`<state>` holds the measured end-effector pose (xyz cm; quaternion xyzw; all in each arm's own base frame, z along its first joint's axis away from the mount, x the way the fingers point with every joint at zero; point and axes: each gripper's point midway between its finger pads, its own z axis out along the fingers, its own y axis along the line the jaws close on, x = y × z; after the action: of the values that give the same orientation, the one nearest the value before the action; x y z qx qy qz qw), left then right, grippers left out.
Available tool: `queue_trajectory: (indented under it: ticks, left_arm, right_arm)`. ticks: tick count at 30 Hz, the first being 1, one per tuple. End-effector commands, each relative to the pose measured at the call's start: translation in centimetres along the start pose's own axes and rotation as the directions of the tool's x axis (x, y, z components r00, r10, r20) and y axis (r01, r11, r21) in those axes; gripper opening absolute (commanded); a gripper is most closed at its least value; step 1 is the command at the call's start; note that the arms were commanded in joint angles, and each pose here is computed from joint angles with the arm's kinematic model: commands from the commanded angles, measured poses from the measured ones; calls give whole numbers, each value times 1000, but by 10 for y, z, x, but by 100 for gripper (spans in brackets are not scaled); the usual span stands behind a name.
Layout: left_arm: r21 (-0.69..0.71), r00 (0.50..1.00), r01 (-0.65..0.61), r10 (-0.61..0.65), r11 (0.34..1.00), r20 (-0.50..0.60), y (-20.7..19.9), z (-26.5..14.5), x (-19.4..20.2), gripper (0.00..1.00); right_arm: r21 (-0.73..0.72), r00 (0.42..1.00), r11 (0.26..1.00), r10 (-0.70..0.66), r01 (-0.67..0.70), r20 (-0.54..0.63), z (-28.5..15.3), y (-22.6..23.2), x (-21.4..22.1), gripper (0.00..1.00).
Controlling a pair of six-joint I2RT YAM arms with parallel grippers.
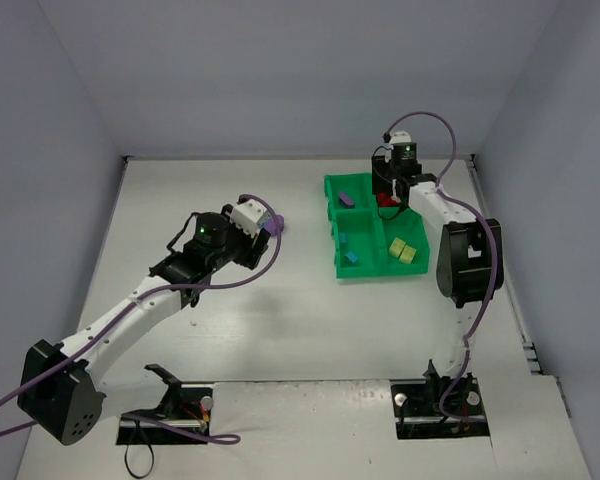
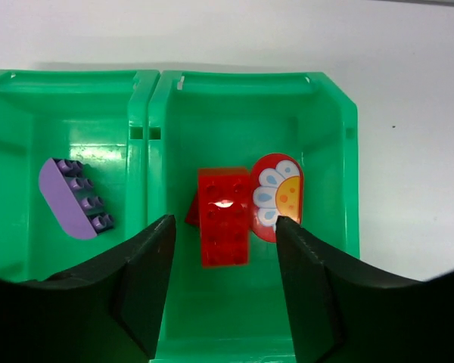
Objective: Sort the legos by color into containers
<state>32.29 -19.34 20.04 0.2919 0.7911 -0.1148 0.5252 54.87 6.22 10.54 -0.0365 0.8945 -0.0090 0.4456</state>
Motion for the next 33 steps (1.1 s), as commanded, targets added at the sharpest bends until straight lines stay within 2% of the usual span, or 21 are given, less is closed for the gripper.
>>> queue_trajectory:
  ticks: [1,3,4,6,9,10,12,13,16,20,24,27,33]
  left_arm:
    - [-19,990,6,-4,1000,138,8,-12,-46,0]
    - [-16,990,-3,6,1000,140,8,-12,-47,0]
    - [-15,990,-4,6,1000,141,7,-12,-47,0]
    - [-11,989,-14,15,1000,150,7,-13,-51,0]
    - [15,986,-54,51,998,162,3,-13,-55,0]
    - [27,982,-73,67,997,179,1,-14,-59,0]
    - [71,971,-130,112,989,209,-7,-15,-63,0]
    - [78,963,-153,131,985,235,-9,-16,-67,0]
    - [110,934,-241,199,964,296,-17,-19,-74,0]
    - [146,896,-344,278,928,346,-27,-22,-80,0]
    - [179,858,-425,331,888,393,-37,-26,-85,0]
    - [201,848,-439,330,876,414,-42,-29,-90,0]
    - [207,834,-453,329,867,444,-46,-40,-98,0]
  right_arm:
    - [23,991,1000,6,-9,131,-15,-7,-53,57]
    - [12,990,1000,15,-17,143,-22,-6,-59,60]
    - [1,988,1000,27,-27,149,-26,-4,-62,64]
    - [-34,984,998,57,-53,166,-41,3,-72,65]
    - [-153,977,985,111,-83,184,-72,27,-85,63]
    - [-244,973,967,125,-76,194,-92,44,-93,63]
    - [-335,970,936,175,-110,170,-111,64,-91,63]
    - [-425,967,901,182,-91,178,-136,86,-97,63]
    - [-563,968,821,208,-94,141,-179,133,-90,66]
    - [-724,983,685,171,-74,62,-233,201,-59,70]
    - [-810,988,582,153,-77,16,-276,248,-37,70]
    - [-851,989,522,144,-56,23,-302,269,-29,70]
    - [-862,991,502,136,-67,2,-313,285,-10,69]
